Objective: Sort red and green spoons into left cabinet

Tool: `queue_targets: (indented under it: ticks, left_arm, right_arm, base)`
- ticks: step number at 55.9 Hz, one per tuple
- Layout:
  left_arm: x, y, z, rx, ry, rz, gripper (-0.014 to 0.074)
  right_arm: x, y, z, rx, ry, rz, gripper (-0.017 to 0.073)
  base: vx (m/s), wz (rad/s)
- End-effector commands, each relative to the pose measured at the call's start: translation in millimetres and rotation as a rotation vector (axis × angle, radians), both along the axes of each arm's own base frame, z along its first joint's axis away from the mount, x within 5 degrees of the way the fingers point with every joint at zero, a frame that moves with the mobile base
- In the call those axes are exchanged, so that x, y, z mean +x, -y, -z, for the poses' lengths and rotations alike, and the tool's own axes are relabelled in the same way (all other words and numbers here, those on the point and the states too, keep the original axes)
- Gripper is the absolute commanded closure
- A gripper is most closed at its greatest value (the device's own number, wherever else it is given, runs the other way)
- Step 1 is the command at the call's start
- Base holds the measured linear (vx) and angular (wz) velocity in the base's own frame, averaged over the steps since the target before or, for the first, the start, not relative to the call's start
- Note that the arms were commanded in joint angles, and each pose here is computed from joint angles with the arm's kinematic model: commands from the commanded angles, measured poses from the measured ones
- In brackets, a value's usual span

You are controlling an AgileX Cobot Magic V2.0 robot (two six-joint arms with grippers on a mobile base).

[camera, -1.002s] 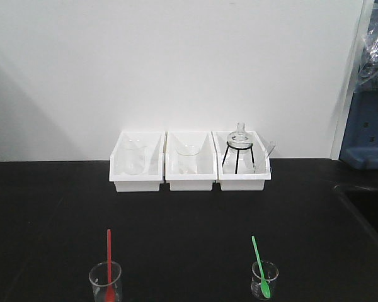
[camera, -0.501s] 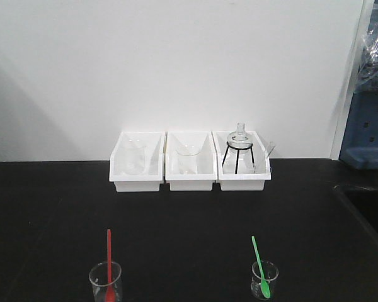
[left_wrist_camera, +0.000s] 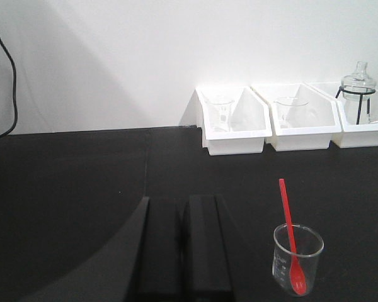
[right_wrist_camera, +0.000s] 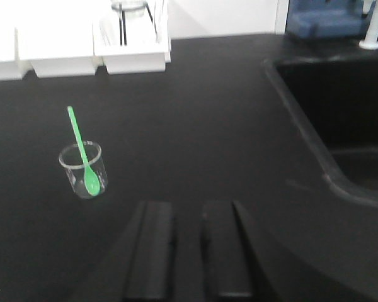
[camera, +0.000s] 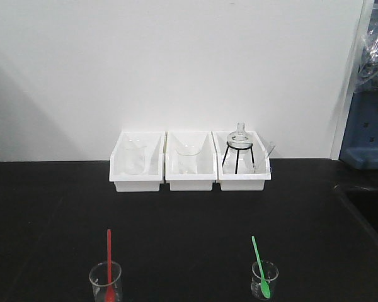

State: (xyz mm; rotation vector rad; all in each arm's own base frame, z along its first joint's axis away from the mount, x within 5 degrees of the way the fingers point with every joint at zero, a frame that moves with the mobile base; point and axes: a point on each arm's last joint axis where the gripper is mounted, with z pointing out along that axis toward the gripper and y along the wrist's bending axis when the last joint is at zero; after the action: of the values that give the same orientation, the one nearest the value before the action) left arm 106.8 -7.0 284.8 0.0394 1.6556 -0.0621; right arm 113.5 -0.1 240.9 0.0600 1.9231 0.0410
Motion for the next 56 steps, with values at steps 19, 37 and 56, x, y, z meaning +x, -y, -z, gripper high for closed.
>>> queue_targets:
  ticks: [19, 37, 56]
  left_arm:
    - [19.6, 4.4, -16.0, -0.017, 0.112, 0.032, 0.0167]
    - [72.2, 18.6, -7.4, -0.077, 0.093, 0.121, 0.0167]
    - [154.9, 66.1, 12.3, -0.131, 0.006, 0.378, 0.0167]
  right_arm:
    - [38.8, 0.5, -26.9, -0.019, 0.306, -0.001, 0.0079]
    - [84.8, -12.3, -16.7, -0.157, 0.220, -0.187, 0.0079]
    - [141.6, -27.9, -13.3, -0.060, 0.198, -0.352, 0.0079]
  base:
    - [0.00, 0.00]
    - [0.00, 0.00]
    - [0.00, 0.00]
